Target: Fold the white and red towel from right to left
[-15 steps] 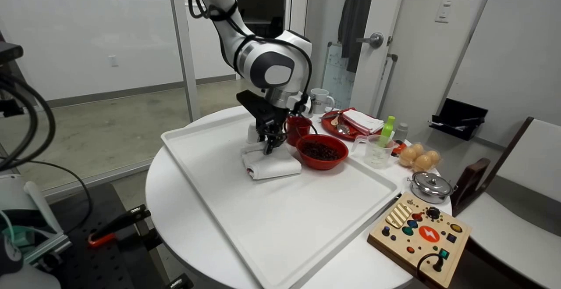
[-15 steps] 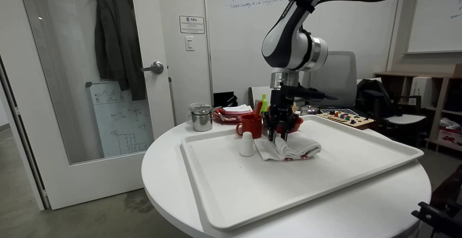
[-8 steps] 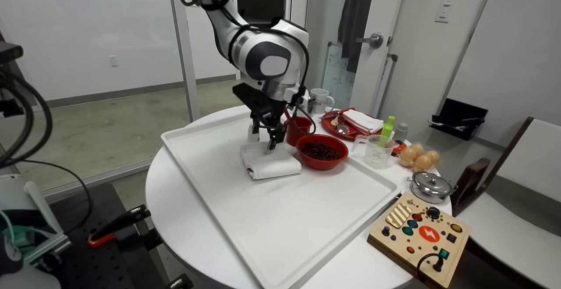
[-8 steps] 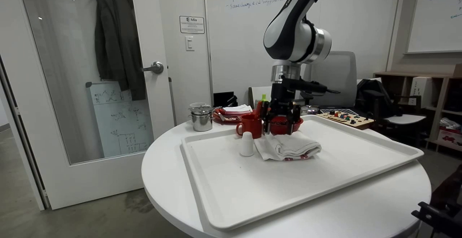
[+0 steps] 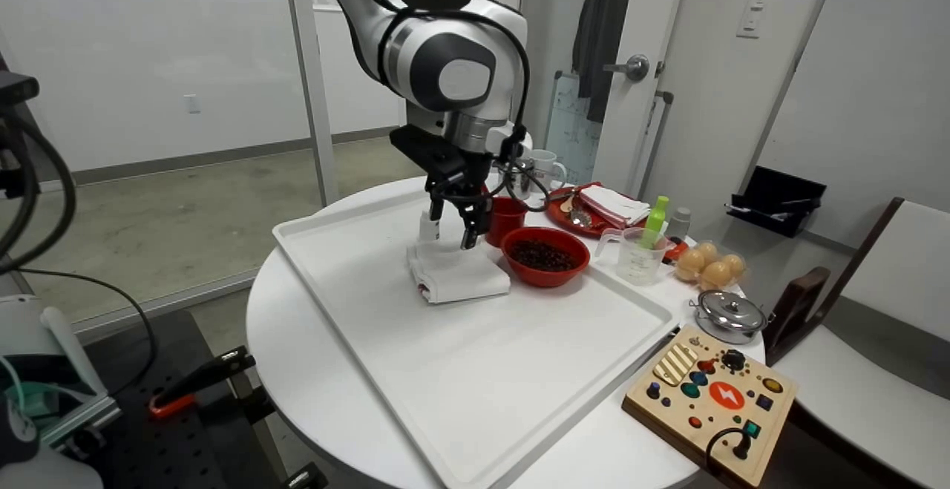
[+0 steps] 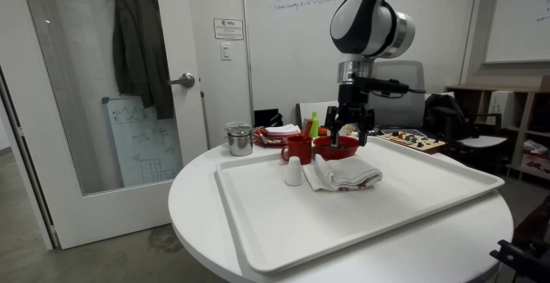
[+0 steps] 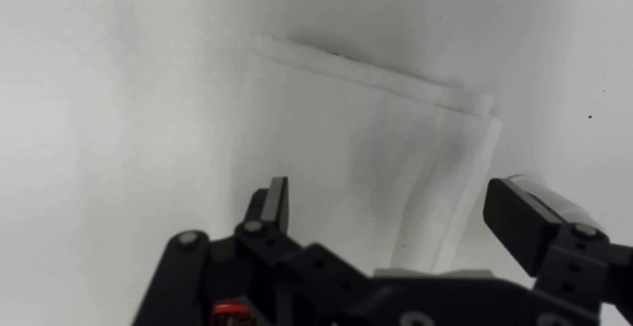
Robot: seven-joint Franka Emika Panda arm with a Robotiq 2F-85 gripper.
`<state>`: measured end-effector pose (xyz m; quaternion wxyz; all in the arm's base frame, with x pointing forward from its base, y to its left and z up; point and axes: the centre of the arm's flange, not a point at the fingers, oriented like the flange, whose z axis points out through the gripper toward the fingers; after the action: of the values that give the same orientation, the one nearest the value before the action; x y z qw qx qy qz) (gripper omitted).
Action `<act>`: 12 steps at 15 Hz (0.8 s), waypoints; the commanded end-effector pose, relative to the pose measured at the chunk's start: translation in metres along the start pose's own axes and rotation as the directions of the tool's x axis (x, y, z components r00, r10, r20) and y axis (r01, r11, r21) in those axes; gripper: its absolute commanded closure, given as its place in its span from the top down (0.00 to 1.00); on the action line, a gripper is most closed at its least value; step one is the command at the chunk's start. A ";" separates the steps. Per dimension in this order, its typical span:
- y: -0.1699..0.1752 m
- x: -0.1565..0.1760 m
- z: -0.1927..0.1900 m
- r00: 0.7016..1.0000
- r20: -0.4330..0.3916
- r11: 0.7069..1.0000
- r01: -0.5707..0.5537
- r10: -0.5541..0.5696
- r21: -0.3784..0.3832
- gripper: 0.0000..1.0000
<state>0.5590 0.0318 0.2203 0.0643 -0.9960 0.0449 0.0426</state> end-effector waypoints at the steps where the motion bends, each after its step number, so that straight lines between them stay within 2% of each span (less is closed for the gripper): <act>1: 0.042 -0.020 -0.033 1.000 -0.001 0.999 -0.020 0.020 -0.029 1.00; 4: 0.072 -0.031 -0.051 0.999 -0.001 0.998 -0.046 0.046 -0.038 1.00; 12: 0.120 -0.048 -0.083 0.999 -0.024 0.999 -0.030 0.029 -0.028 1.00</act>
<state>0.5226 -0.0796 0.2779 0.0502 -0.9958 0.0690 0.0336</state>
